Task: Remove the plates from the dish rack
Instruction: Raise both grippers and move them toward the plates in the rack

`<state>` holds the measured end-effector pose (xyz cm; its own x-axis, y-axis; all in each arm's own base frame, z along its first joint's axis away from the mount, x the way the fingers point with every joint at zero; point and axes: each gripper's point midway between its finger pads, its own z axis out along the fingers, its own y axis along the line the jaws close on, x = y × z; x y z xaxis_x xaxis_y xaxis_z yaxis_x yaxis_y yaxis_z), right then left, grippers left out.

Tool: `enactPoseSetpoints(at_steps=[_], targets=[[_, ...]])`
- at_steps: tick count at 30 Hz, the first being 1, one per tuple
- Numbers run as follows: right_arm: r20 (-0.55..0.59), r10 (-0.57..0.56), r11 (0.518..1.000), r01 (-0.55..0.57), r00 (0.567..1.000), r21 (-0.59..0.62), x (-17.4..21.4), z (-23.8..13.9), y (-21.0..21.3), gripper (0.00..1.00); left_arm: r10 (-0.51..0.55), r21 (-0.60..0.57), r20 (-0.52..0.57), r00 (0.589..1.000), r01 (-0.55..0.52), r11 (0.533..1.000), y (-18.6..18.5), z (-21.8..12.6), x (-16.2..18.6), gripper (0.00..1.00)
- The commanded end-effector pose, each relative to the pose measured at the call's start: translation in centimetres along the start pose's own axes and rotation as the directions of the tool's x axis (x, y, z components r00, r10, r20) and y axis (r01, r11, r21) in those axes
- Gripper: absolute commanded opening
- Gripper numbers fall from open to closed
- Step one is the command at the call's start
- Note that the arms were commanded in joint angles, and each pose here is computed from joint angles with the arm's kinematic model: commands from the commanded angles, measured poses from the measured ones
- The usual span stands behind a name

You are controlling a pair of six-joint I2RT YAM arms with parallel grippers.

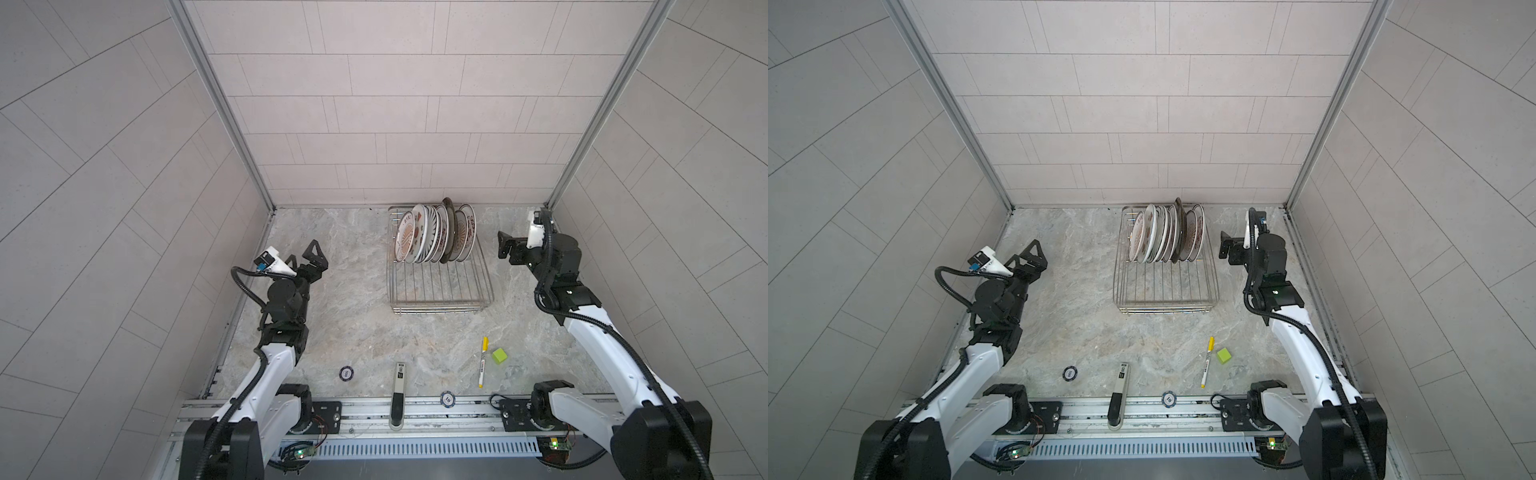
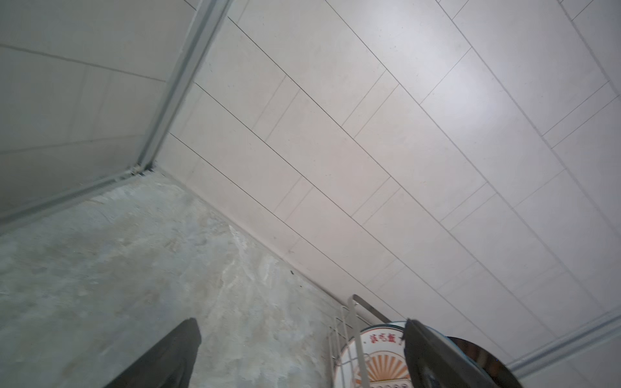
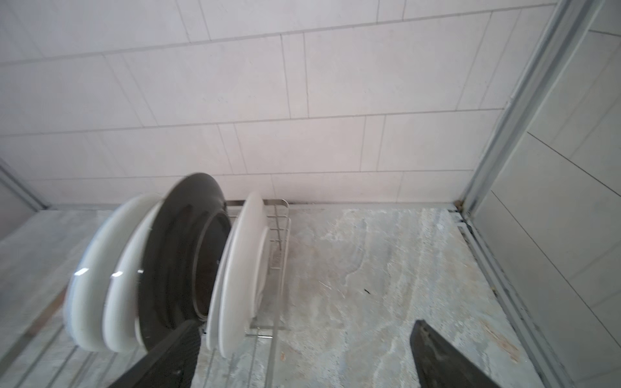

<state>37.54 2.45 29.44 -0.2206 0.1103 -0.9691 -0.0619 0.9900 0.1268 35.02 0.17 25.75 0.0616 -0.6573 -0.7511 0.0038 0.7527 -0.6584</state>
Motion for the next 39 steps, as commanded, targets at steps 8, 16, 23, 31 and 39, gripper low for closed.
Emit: enactPoseSetpoints(at_steps=[8, 16, 23, 31, 39], targets=[[-0.024, 0.27, 0.962, -0.27, 0.963, -0.041, -1.1, -2.5, 0.9, 1.0, -0.211, 0.421, -0.157, 0.965, 0.258, 0.87, -9.5, 1.8, -0.9, 1.0], [0.032, 0.323, 0.942, -0.318, 0.946, -0.102, -2.0, -3.3, 1.8, 1.0, -0.252, 0.235, -0.24, 0.937, 0.308, 0.922, -7.4, 3.9, 1.0, 1.0], [-0.055, 0.192, 0.978, -0.195, 0.98, -0.077, -2.5, -1.6, 4.8, 1.0, -0.081, 0.181, -0.244, 0.966, 0.128, 0.975, -8.1, 2.9, 1.8, 1.0], [-0.126, 0.016, 0.997, -0.026, 0.992, -0.073, -3.1, 0.5, 9.7, 0.97, -0.095, 0.274, -0.256, 0.962, 0.167, 0.947, -10.2, 3.6, 2.0, 1.0], [-0.224, -0.049, 0.996, 0.032, 0.973, -0.081, -2.3, 3.1, 12.7, 0.82, 0.092, 0.106, -0.266, 0.96, -0.066, 0.992, -8.8, 3.7, 4.6, 1.0]])
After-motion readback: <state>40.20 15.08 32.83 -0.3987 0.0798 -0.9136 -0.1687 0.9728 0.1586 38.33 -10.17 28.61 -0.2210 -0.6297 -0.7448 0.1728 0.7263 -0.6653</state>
